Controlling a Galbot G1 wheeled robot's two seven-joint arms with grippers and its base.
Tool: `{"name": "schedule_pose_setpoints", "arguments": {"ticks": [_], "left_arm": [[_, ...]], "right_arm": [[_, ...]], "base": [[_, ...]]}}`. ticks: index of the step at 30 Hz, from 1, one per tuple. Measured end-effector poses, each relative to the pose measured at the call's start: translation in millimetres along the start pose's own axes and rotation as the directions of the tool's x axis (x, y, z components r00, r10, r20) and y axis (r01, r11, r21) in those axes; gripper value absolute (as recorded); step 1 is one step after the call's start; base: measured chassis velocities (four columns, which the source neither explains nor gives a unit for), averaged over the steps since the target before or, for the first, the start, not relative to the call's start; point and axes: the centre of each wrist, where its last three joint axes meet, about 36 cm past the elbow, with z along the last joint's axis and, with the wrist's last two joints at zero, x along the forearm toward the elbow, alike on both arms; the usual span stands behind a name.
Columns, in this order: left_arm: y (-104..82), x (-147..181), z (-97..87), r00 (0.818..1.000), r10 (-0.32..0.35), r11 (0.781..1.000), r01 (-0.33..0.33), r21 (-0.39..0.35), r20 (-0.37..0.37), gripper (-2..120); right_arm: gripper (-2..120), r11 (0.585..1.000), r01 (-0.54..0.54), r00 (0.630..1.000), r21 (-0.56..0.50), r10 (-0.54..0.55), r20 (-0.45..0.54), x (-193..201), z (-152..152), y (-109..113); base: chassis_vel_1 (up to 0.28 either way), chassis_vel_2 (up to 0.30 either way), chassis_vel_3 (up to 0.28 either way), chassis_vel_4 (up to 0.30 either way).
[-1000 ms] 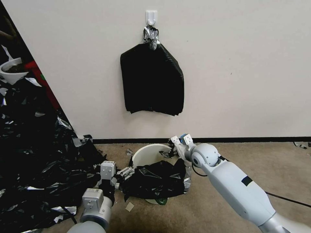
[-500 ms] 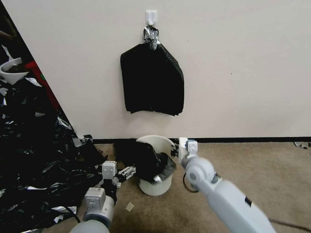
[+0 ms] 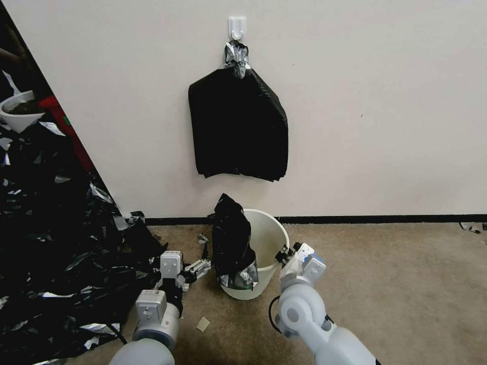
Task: Place a trash bag onto the trash bin.
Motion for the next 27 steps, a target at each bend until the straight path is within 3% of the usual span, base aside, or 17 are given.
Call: {"name": "schedule_pose_setpoints", "arguments": {"ticks": [4, 5, 7, 8, 10, 12, 14, 15, 17, 18, 20, 23, 27], "left_arm": [[11.8, -13, 2.4, 0.999, -0.042, 0.999, 0.042, -0.002, 0.003, 100], [17.1, -19, 2.3, 0.998, -0.058, 0.998, 0.058, -0.001, 0.005, 100], [28.4, -30, 0.8, 0.996, -0.086, 0.996, 0.086, -0.001, 0.011, 100], [28.4, -30, 0.8, 0.996, -0.086, 0.996, 0.086, -0.001, 0.011, 100], [38.8, -41, 0.0, 0.994, -0.11, 0.994, 0.11, -0.009, 0.014, 100], [43.8, -46, 0.4, 0.992, -0.122, 0.992, 0.122, -0.014, 0.013, 100], [52.3, -56, 2.7, 0.99, -0.143, 0.99, 0.143, -0.022, 0.008, 100], [52.3, -56, 2.7, 0.99, -0.143, 0.99, 0.143, -0.022, 0.008, 100], [60.1, -66, 8.3, 0.986, -0.165, 0.986, 0.165, -0.031, -0.004, 100], [60.1, -66, 8.3, 0.986, -0.165, 0.986, 0.165, -0.031, -0.004, 100], [69.6, -80, 14.5, 0.982, -0.189, 0.982, 0.189, -0.032, -0.021, 100], [75.6, -90, 17.4, 0.979, -0.2, 0.98, 0.199, -0.018, -0.035, 100], [75.8, -96, 18.0, 0.984, -0.172, 0.984, 0.174, 0.03, -0.056, 100]], "right_arm": [[21, 0.988, 0.107, 0.988, 0.108, -0.118, 0.102, 26, -2, -7], [26, 0.968, 0.164, 0.969, 0.193, -0.194, 0.15, 31, -2, -14], [36, 0.884, 0.237, 0.908, 0.403, -0.349, 0.232, 27, -5, -32], [36, 0.884, 0.237, 0.908, 0.403, -0.349, 0.232, 27, -5, -32], [45, 0.83, 0.256, 0.881, 0.496, -0.411, 0.233, 17, -8, -40], [51, 0.831, 0.28, 0.886, 0.48, -0.417, 0.204, 15, -13, -38], [61, 0.855, 0.382, 0.905, 0.352, -0.423, 0.045, 16, -30, -26], [61, 0.855, 0.382, 0.905, 0.352, -0.423, 0.045, 16, -30, -26], [70, 0.857, 0.471, 0.882, 0.209, -0.45, -0.14, 15, -48, -14], [70, 0.857, 0.471, 0.882, 0.209, -0.45, -0.14, 15, -48, -14], [84, 0.834, 0.535, 0.833, 0.136, -0.494, -0.25, 8, -62, -6], [88, 0.815, 0.562, 0.81, 0.137, -0.509, -0.292, 2, -65, -5], [72, 0.807, 0.556, 0.816, 0.202, -0.482, -0.319, -5, -58, -2]], "base": [[0.0, 0.0, 0.0, 0.0], [0.0, 0.0, 0.0, 0.0], [0.0, 0.0, 0.0, 0.0], [0.0, 0.0, 0.0, 0.0], [0.0, 0.0, 0.0, 0.0], [0.0, 0.0, 0.0, 0.0], [0.0, 0.0, 0.0, 0.0], [0.0, 0.0, 0.0, 0.0], [0.0, 0.0, 0.0, 0.0], [0.0, 0.0, 0.0, 0.0], [0.0, 0.0, 0.0, 0.0], [0.0, 0.0, 0.0, 0.0], [0.0, 0.0, 0.0, 0.0]]}}
